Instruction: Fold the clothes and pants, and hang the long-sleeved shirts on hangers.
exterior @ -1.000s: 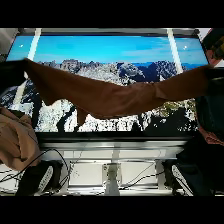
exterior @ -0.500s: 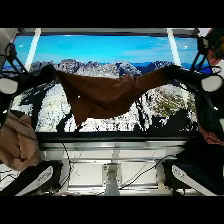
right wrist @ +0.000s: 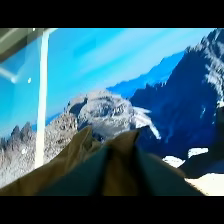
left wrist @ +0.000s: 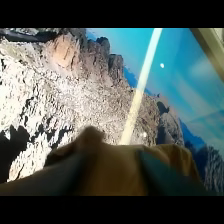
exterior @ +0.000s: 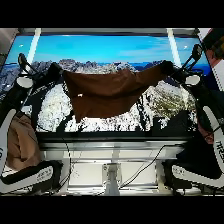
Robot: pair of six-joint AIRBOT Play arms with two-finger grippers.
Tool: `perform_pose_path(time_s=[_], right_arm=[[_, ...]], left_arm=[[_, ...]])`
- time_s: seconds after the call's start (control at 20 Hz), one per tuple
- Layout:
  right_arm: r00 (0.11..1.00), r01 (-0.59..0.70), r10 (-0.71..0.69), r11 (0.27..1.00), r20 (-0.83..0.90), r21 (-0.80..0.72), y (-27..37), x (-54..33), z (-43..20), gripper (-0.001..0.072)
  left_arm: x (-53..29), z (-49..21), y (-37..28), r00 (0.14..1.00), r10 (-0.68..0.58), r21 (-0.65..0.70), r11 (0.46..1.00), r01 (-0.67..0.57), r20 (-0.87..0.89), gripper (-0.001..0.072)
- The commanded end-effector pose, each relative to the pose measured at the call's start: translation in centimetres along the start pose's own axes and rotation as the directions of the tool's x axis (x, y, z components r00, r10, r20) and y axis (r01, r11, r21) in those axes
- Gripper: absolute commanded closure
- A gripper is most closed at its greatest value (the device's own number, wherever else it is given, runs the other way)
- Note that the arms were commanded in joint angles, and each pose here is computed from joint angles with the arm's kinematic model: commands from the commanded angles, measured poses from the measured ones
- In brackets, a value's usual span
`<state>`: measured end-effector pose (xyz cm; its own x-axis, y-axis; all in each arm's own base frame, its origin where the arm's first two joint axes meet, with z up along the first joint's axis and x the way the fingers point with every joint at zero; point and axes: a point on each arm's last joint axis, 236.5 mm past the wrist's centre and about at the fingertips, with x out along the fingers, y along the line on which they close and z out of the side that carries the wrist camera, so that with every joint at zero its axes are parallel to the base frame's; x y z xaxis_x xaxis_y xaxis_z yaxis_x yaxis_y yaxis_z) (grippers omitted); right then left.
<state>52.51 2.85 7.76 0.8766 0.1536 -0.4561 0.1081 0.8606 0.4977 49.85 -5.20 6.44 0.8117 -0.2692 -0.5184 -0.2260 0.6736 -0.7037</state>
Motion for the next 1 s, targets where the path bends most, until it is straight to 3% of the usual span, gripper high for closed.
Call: perform_pose_path(time_s=[0.0, 0.2, 0.3, 0.5, 0.55, 0.8, 0.95], right_arm=[[0.999, 0.020, -0.019, 0.999, 0.027, -0.049, -0.6, 0.4, 0.4, 0.0207], [0.999, 0.023, -0.031, 0.976, -0.034, -0.219, -0.5, -0.7, -0.5, 0.0209], [0.998, 0.012, -0.029, 0.966, -0.062, -0.260, 0.0, -1.6, -0.7, 0.0210], [0.988, -0.022, -0.021, 0.961, -0.153, -0.274, 0.6, -2.8, -2.5, 0.0211], [0.985, -0.026, -0.021, 0.962, -0.169, -0.273, 0.6, -2.8, -2.9, 0.0211], [0.971, -0.044, -0.022, 0.962, -0.238, -0.270, 0.5, -3.2, -4.6, 0.0211], [0.970, -0.045, -0.022, 0.962, -0.242, -0.269, 0.5, -3.2, -4.7, 0.0211]], left_arm=[[0.4, 0.1, 0.5, 1.000, 0.006, 0.032, 0.999, -0.007, 0.005, 0.0097], [-1.0, -0.4, -0.9, 0.999, -0.023, 0.151, 0.988, 0.026, -0.024, 0.0097], [-2.6, -4.0, -2.2, 0.982, -0.049, 0.192, 0.978, 0.084, -0.182, 0.0098], [-6.8, -15.5, -3.8, 0.799, -0.053, 0.194, 0.959, 0.209, -0.599, 0.0110], [-7.0, -17.8, -4.2, 0.773, -0.048, 0.195, 0.956, 0.219, -0.633, 0.0165], [-5.9, -27.3, -3.4, 0.746, 0.003, 0.167, 0.975, 0.145, -0.666, 0.0168], [-7.3, -32.6, -1.5, 0.685, 0.056, 0.178, 0.978, 0.109, -0.726, 0.0165]])
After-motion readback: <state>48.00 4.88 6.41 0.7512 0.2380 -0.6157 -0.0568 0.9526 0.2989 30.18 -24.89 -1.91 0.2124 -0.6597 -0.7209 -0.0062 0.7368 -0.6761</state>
